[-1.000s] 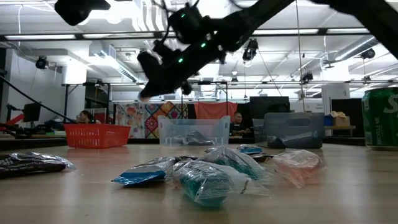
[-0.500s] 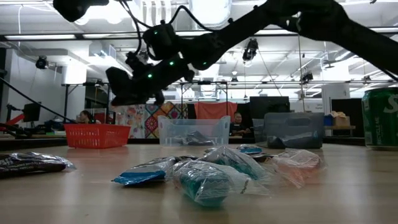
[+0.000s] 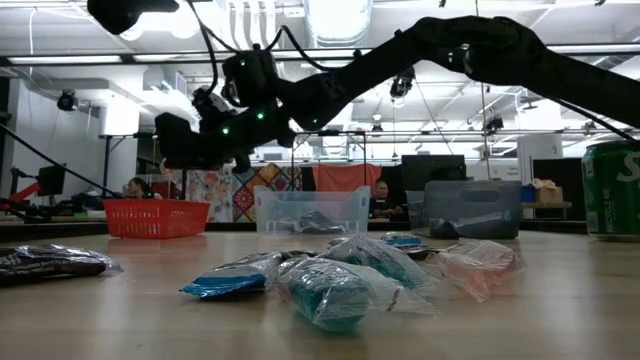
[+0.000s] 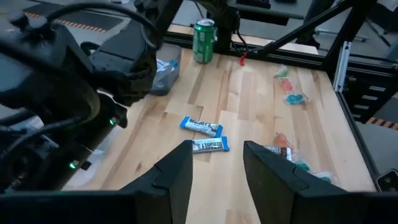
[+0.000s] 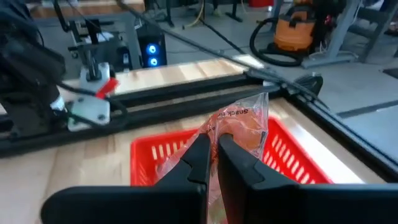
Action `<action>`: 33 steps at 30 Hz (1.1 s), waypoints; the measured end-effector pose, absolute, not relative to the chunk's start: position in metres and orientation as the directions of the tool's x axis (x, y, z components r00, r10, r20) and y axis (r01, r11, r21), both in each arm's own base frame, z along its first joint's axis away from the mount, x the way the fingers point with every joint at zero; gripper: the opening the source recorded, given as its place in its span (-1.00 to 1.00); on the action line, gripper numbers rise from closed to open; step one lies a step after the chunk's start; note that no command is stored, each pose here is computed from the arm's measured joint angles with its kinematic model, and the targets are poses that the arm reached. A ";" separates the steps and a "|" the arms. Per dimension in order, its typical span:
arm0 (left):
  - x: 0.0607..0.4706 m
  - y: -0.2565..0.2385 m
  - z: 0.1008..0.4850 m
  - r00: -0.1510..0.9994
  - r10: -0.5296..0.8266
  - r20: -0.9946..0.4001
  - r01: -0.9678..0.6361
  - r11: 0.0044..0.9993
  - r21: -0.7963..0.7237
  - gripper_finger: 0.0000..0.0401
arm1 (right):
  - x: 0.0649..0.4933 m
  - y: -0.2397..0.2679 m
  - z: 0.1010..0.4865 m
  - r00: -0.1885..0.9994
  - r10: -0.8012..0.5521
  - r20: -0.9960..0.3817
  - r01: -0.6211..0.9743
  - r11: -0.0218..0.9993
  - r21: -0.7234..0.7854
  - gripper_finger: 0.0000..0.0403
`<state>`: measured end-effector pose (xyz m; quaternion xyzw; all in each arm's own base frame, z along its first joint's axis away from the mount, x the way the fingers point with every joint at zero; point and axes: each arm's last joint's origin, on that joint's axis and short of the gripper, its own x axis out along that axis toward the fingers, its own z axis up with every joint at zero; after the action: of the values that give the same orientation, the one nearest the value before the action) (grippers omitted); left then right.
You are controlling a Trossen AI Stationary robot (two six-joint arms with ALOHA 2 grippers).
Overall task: Sort candy
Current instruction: Put the orange candy into the red bin, then put the black chocolate bar into the transparent bin
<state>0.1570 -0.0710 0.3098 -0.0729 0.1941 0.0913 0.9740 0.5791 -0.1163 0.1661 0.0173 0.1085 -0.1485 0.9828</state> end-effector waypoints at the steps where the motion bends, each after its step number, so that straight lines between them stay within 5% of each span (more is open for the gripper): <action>1: 0.157 -0.071 0.310 0.908 0.150 -0.392 -0.206 0.973 -0.106 -0.37 | 0.579 -0.117 0.165 0.932 -0.289 -0.220 0.297 0.955 0.001 -0.94; 15: 0.157 -0.071 0.310 0.906 0.173 -0.386 -0.225 0.970 -0.092 -0.37 | 0.579 -0.120 0.167 0.936 -0.296 -0.191 0.294 0.955 -0.039 -0.90; 33: 0.157 -0.070 0.310 0.904 0.196 -0.379 -0.237 0.969 -0.064 -0.37 | 0.576 -0.120 0.158 0.927 -0.294 -0.231 0.290 0.956 -0.053 -0.30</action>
<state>0.1573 -0.0699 0.3096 -0.0543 0.1885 0.1113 0.9742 0.5760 -0.1198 0.1582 -0.0091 0.1190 -0.1488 0.9816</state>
